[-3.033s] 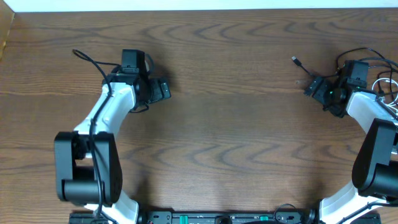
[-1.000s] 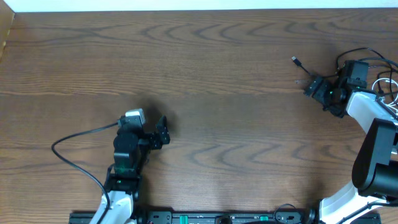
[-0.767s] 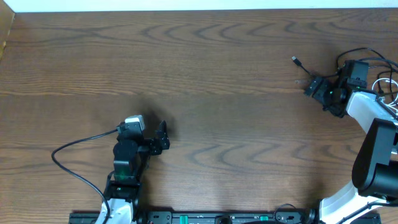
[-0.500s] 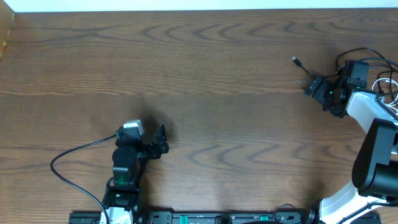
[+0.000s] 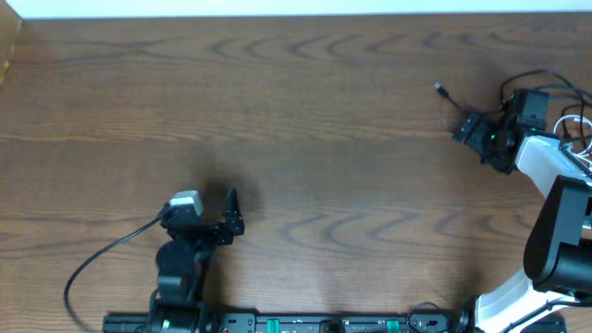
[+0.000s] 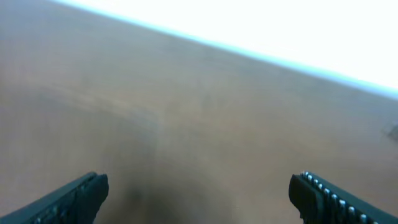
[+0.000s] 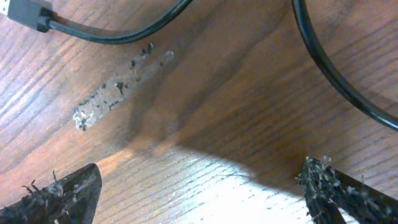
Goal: Untangle cables
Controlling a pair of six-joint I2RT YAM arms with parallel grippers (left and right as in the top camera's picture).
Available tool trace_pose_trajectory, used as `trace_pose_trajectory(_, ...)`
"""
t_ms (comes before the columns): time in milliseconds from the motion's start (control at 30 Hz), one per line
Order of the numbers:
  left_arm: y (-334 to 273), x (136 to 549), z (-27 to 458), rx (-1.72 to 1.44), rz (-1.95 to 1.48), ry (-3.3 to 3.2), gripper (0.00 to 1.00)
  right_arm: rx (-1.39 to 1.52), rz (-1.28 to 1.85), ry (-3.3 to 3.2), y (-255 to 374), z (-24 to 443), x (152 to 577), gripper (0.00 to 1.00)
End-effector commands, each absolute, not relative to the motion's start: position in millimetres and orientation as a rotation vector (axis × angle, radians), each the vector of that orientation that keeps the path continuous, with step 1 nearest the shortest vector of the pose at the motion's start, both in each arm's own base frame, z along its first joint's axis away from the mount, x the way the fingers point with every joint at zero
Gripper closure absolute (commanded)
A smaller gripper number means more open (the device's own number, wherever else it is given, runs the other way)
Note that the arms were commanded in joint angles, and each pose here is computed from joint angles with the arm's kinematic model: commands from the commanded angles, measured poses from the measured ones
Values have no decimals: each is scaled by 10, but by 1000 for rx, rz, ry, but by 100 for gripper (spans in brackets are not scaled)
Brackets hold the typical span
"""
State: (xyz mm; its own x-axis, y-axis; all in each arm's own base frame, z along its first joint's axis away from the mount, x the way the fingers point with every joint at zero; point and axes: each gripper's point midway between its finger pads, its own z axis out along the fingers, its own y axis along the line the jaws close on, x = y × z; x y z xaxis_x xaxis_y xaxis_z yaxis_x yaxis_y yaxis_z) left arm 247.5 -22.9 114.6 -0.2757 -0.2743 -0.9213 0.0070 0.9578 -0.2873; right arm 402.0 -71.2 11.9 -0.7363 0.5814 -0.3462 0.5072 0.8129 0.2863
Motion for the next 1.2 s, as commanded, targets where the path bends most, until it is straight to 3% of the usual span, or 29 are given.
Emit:
trace_pose_trajectory(0,-159,2432,1388,-174,-228,1712,2,865,280,2648,-609,-129,3861,1)
trace_pose_trajectory(1167,-126,2435,1355,-133,-167,1728,2,865,280,2648,-609,-129,3860,1)
